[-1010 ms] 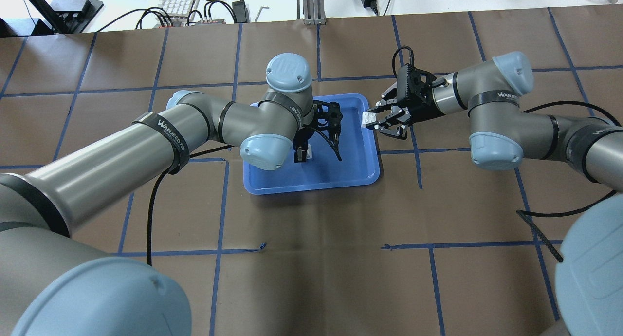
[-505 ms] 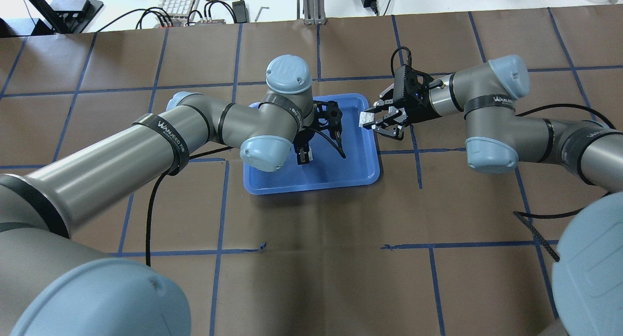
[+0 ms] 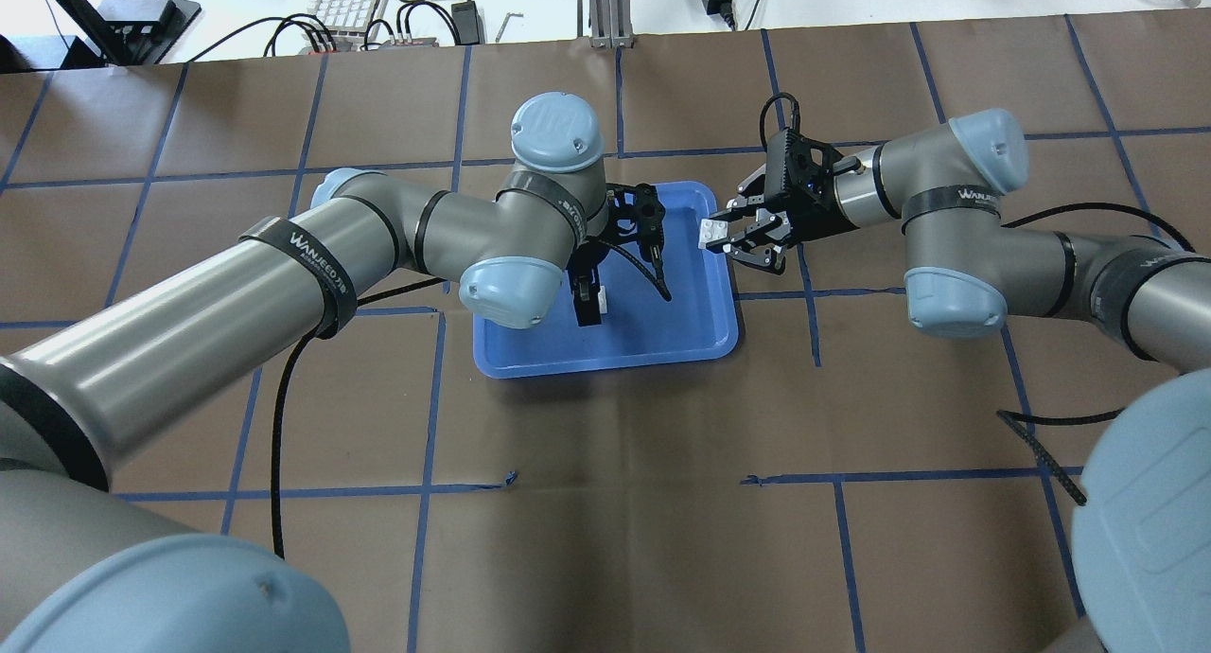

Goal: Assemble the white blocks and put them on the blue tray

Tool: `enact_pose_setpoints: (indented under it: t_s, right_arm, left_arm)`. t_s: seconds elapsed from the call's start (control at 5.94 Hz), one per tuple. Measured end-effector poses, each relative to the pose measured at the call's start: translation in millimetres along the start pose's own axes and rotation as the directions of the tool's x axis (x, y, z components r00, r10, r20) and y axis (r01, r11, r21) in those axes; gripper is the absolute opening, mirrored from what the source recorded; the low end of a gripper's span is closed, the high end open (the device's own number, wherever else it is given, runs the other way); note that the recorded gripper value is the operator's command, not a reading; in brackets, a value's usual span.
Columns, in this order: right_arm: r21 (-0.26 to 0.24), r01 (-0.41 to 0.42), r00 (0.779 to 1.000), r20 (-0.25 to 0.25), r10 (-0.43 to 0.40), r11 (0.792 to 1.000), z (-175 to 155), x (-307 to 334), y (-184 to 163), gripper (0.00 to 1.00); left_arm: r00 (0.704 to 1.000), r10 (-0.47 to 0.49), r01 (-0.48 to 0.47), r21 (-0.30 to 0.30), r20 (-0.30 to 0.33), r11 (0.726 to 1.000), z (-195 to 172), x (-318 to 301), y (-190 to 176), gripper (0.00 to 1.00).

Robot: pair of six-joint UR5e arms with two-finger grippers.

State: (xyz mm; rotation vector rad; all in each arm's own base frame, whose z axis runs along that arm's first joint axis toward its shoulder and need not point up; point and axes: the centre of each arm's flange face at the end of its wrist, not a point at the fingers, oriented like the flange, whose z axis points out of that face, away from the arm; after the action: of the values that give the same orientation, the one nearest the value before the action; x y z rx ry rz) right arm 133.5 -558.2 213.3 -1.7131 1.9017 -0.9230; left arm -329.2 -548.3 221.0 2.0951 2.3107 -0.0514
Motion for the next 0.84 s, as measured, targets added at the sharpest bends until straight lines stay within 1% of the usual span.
enact_pose_setpoints:
  t_s: [0.17, 0.34, 0.67, 0.84]
  right_arm:
    - [0.003, -0.004, 1.000, 0.005, 0.004, 1.000, 1.6, -3.9, 0.5, 0.30]
    - [0.005, 0.003, 1.000, 0.017, -0.003, 1.000, 7.2, -9.5, -3.7, 0.30]
    - [0.008, 0.043, 0.997, 0.067, -0.043, 0.999, 35.4, -23.5, -24.7, 0.30]
    - [0.007, 0.055, 0.994, 0.091, -0.056, 0.998, 51.7, -28.3, -27.5, 0.30]
  left_arm:
    - [1.000, -0.018, 0.018, -0.004, -0.009, 1.000, -31.3, -0.5, 12.3, 1.00]
    - [0.999, -0.042, 0.042, -0.014, -0.033, 0.999, -66.5, 4.2, 29.8, 1.00]
    - [0.991, -0.083, 0.078, -0.049, -0.105, 0.996, -143.9, 39.4, 64.3, 1.00]
    - [0.985, -0.115, 0.108, -0.060, -0.127, 0.992, -178.0, 54.7, 85.6, 1.00]
